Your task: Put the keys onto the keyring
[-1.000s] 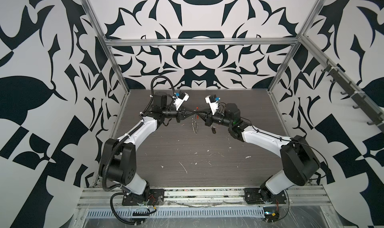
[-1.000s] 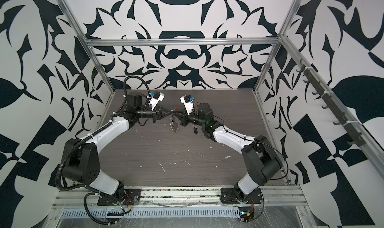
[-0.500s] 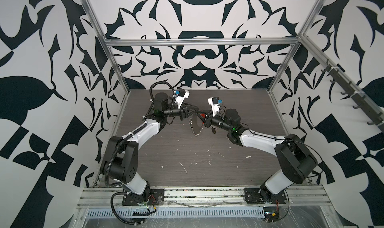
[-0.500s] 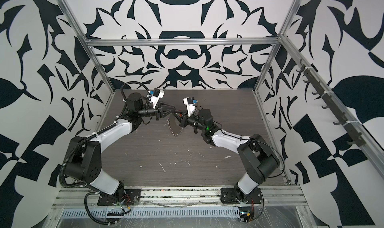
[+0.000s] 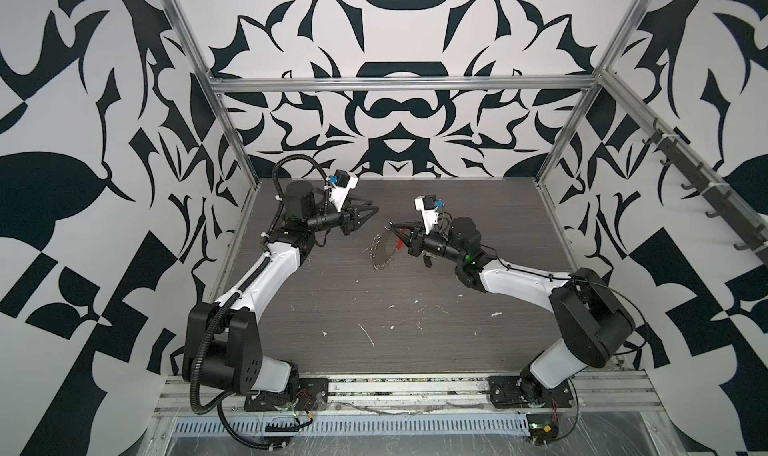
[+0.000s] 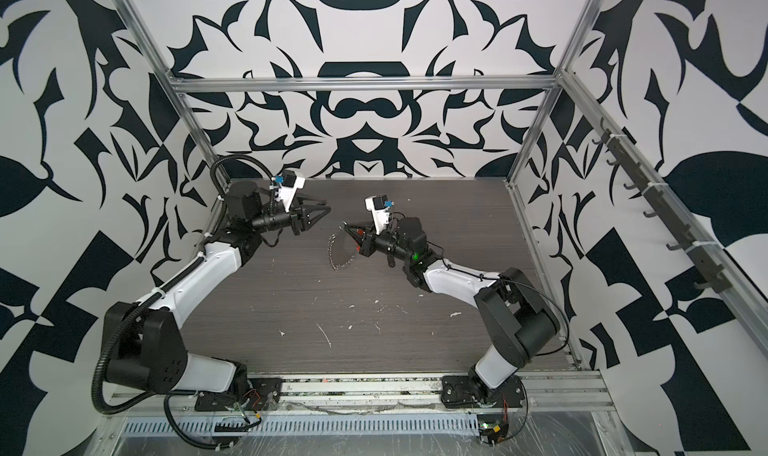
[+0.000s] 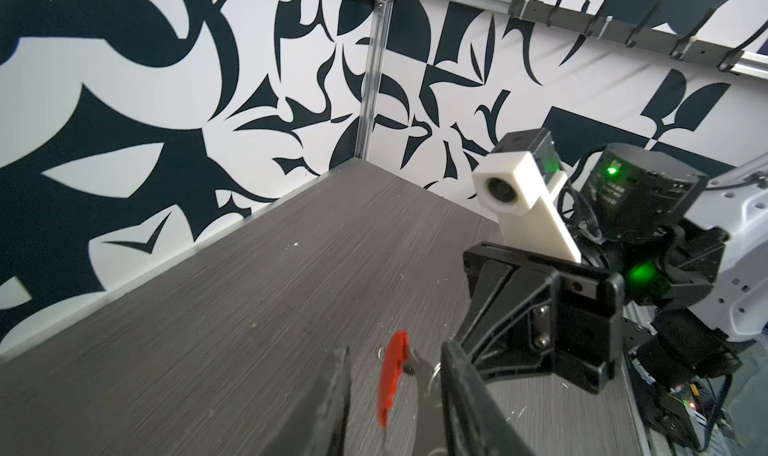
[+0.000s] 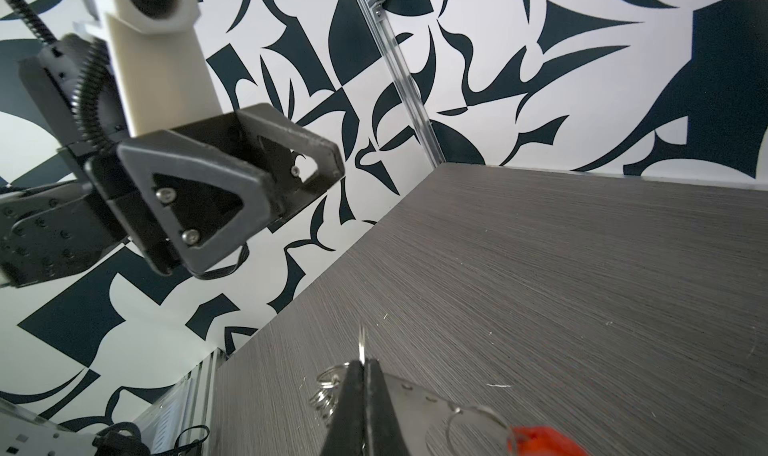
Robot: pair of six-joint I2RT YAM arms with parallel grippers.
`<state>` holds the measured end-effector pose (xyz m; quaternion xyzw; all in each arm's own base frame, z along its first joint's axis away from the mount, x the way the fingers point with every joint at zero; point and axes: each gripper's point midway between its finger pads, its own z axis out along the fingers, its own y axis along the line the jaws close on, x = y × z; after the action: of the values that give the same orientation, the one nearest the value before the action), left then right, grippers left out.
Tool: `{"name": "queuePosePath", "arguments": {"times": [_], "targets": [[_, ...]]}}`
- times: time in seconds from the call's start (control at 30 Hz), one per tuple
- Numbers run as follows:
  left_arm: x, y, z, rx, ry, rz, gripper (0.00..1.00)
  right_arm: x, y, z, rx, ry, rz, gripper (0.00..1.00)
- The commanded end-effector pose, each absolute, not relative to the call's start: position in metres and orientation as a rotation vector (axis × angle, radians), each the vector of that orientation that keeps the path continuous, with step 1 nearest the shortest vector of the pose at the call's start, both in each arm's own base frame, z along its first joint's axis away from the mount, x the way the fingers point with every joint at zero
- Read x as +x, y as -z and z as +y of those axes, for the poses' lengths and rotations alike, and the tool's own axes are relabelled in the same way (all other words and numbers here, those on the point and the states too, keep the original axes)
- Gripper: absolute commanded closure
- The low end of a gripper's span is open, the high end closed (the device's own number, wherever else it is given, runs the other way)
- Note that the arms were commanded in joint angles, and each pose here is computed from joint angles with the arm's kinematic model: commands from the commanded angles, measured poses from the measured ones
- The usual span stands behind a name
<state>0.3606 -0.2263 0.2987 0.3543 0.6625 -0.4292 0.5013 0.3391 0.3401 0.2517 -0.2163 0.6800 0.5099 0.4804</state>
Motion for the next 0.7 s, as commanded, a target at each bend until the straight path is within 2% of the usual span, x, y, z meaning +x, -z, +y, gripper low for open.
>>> {"name": "queuePosePath", "arguments": {"times": [0.0,0.17,0.5,0.67], "targets": [[0.355,-0.294,-0.232,0.904,1.159,1.625,0.63,0.333,-0.307,0.342,-0.582,-1.252,1.481,1.00],[0.357,-0.289,-0.238,0.873,1.281,1.655,0.69,0.335,-0.315,0.342,-0.578,-1.243,1.461,1.00],[0.355,-0.289,-0.238,0.808,1.339,1.636,0.69,0.345,-0.332,0.338,-0.520,-1.219,1.406,1.00],[0.360,-0.295,-0.239,0.756,1.383,1.658,0.76,0.353,-0.342,0.333,-0.453,-1.211,1.356,1.00]]}}
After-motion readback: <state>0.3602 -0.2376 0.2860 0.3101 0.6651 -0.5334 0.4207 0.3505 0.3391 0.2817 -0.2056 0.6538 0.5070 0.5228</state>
